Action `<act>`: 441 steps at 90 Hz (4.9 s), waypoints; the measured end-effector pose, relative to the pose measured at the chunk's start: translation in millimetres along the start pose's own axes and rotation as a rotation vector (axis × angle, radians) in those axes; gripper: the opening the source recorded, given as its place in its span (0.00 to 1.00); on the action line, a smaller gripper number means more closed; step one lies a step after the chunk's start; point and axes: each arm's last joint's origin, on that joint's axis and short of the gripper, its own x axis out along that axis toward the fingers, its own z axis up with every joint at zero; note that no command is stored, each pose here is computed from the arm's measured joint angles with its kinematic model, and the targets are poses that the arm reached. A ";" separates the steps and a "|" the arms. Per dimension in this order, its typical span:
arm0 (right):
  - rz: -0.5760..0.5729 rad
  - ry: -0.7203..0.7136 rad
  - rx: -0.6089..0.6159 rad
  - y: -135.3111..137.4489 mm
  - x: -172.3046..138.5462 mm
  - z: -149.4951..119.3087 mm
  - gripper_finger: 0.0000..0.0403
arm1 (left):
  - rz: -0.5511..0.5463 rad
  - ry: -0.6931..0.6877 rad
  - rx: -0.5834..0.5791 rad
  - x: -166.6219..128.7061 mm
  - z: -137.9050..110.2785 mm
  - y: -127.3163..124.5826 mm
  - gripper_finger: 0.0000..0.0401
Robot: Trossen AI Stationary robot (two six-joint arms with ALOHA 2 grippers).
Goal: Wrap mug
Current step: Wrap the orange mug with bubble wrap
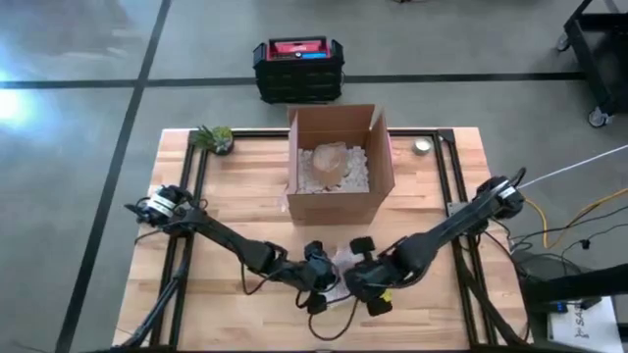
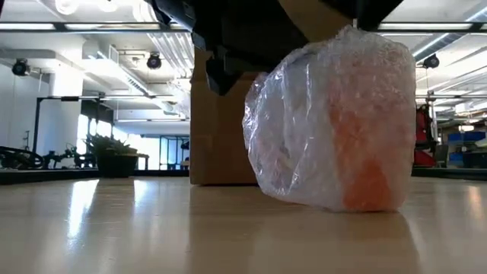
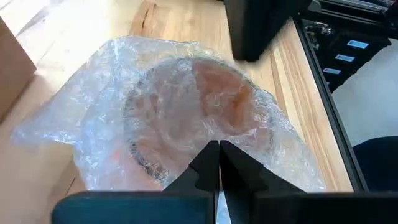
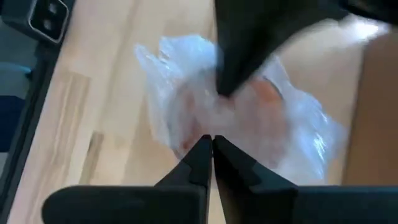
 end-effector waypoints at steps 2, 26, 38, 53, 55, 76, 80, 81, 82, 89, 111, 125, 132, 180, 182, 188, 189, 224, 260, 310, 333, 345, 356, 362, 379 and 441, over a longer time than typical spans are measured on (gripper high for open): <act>-0.004 0.011 0.007 -0.7 -0.8 -1.5 0.01 | 0.000 0.000 0.000 0.0 0.0 0.0 0.00; -0.052 0.091 0.014 1.0 33.2 -6.0 0.01 | 0.000 -0.009 -0.003 0.0 0.8 -0.3 0.00; -0.080 0.146 -0.009 1.9 58.9 -6.4 0.01 | -0.003 -0.026 -0.012 0.1 2.7 -0.2 0.00; -0.096 0.191 -0.056 3.0 89.1 -6.4 0.00 | -0.011 -0.044 -0.016 -0.2 4.6 -1.4 0.00; -0.094 0.191 -0.060 3.2 91.4 -6.3 0.00 | -0.011 -0.043 -0.016 -0.2 4.7 -1.2 0.00; -0.065 0.169 -0.096 4.2 91.2 -2.5 0.00 | -0.019 -0.039 -0.002 -0.4 4.4 -2.0 0.00; -0.062 0.165 -0.091 3.5 83.9 -1.8 0.00 | -0.019 -0.040 -0.002 -0.5 4.5 -2.0 0.00; -0.060 0.167 -0.090 3.3 82.2 -1.9 0.00 | -0.019 -0.040 -0.002 -0.5 4.5 -2.0 0.00; -0.058 0.169 -0.090 3.2 80.5 -2.0 0.00 | -0.018 -0.040 -0.002 -0.4 4.5 -1.9 0.00; -0.038 0.156 -0.082 2.7 63.0 -1.6 0.01 | -0.014 -0.032 0.000 -0.3 3.5 -1.2 0.00; -0.078 0.045 -0.047 -10.4 -1.8 -6.4 0.01 | -0.014 -0.027 0.002 -0.3 2.8 -1.2 0.00; -0.270 -0.037 0.015 -24.0 -14.5 -11.3 0.01 | -0.015 -0.030 0.001 -0.3 3.1 -1.4 0.00; -0.298 -0.026 0.046 -28.0 -5.3 -13.5 0.01 | -0.016 -0.030 -0.002 -0.4 3.1 -1.4 0.00; -0.137 0.038 0.010 -9.0 57.3 -12.2 0.01 | -0.017 -0.032 -0.008 -0.2 3.3 -1.4 0.00; -0.140 0.048 0.009 -9.0 61.7 -12.5 0.01 | -0.016 -0.033 -0.008 -0.2 3.3 -1.4 0.00; -0.152 0.070 0.007 -8.8 74.1 -12.5 0.01 | -0.018 -0.036 -0.010 -0.2 3.7 -1.5 0.00; -0.153 0.073 0.007 -8.6 75.5 -12.6 0.01 | -0.018 -0.036 -0.010 -0.2 3.7 -1.6 0.00; -0.109 0.057 -0.016 -3.2 86.2 -10.3 0.00 | 0.039 -0.063 -0.012 -33.1 24.4 -0.7 0.00; -0.089 0.030 -0.040 -2.6 82.5 -8.0 0.01 | 0.060 -0.057 -0.024 4.4 6.0 8.8 0.00; -0.231 -0.055 0.021 -36.3 20.2 -2.3 0.01 | 0.065 -0.051 -0.006 11.1 1.2 9.6 0.00; -0.124 -0.063 0.012 -25.7 39.4 -3.3 0.01 | 0.064 -0.050 -0.005 11.3 0.8 9.7 0.00; -0.111 -0.065 0.001 -14.1 38.8 -5.6 0.01 | 0.062 -0.050 -0.006 11.5 0.7 9.6 0.00; -0.120 -0.044 -0.007 -8.9 48.4 -8.6 0.01 | 0.062 -0.050 -0.006 11.5 0.7 9.6 0.00; -0.123 -0.030 0.001 -8.4 56.3 -10.2 0.01 | 0.064 -0.050 -0.006 11.5 0.6 9.7 0.00; -0.146 0.027 -0.003 -7.2 84.3 -17.1 0.01 | 0.063 -0.049 -0.007 11.9 -0.1 9.9 0.00; -0.117 0.042 0.015 -4.4 91.3 -18.9 0.01 | 0.081 0.124 -0.129 -44.1 -4.2 -10.8 0.00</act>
